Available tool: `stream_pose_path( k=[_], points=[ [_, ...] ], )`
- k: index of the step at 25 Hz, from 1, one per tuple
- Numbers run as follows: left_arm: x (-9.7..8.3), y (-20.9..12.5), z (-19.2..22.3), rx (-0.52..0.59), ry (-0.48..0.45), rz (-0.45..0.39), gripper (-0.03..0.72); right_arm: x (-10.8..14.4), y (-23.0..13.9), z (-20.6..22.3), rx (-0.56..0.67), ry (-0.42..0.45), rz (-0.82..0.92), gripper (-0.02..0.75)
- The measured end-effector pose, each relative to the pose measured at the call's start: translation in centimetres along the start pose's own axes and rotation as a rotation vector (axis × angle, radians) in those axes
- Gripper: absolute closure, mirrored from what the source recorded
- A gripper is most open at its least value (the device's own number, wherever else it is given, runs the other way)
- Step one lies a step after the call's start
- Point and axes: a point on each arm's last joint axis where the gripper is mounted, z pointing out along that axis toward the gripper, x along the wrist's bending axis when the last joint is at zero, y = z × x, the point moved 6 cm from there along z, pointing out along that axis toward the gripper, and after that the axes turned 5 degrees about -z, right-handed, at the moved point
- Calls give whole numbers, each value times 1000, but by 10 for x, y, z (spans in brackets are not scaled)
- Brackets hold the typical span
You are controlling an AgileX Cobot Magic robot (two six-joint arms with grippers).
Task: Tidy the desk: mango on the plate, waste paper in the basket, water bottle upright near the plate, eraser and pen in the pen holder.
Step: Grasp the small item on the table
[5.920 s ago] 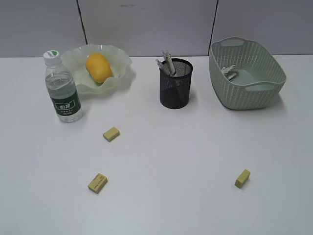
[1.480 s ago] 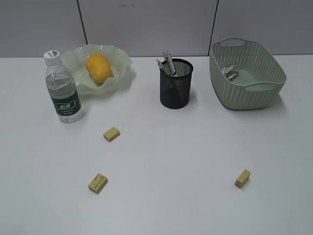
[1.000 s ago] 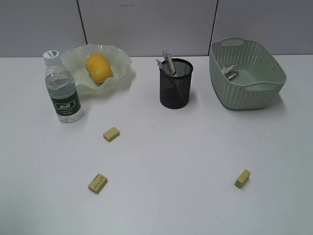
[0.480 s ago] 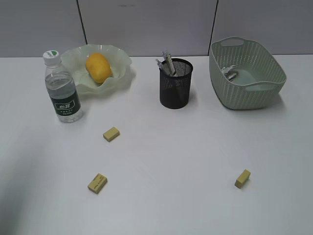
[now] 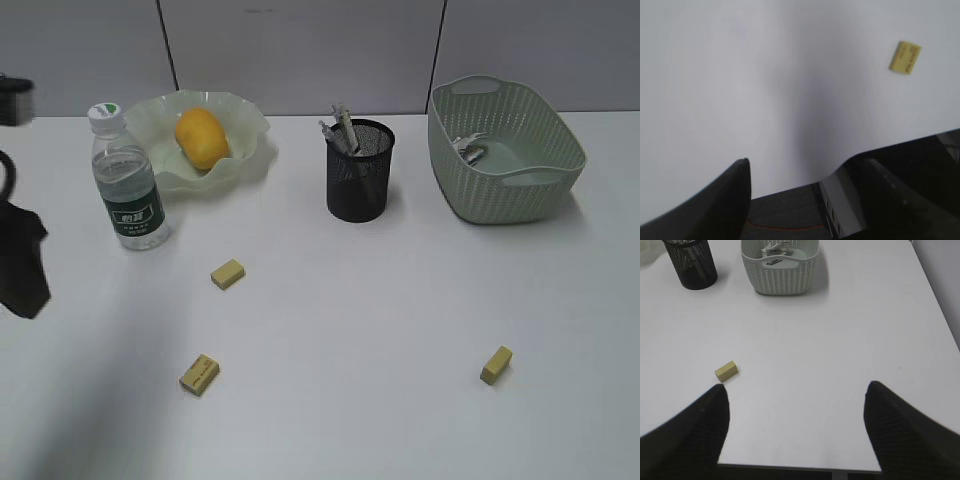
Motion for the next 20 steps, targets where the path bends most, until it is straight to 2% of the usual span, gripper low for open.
stream_pose_path(
  k=[5,9,13,20],
  points=[
    [-44,-1,37,120,12,113,171,0,0,0,0,0,0,76],
    [-73,9,68,135,14,170,171,0,0,0,0,0,0,76],
    [-93,22,89,138,20,208,171,0,0,0,0,0,0,75],
    [-112,39,118,140,30,246,173,0,0,0,0,0,0,75]
  ],
)
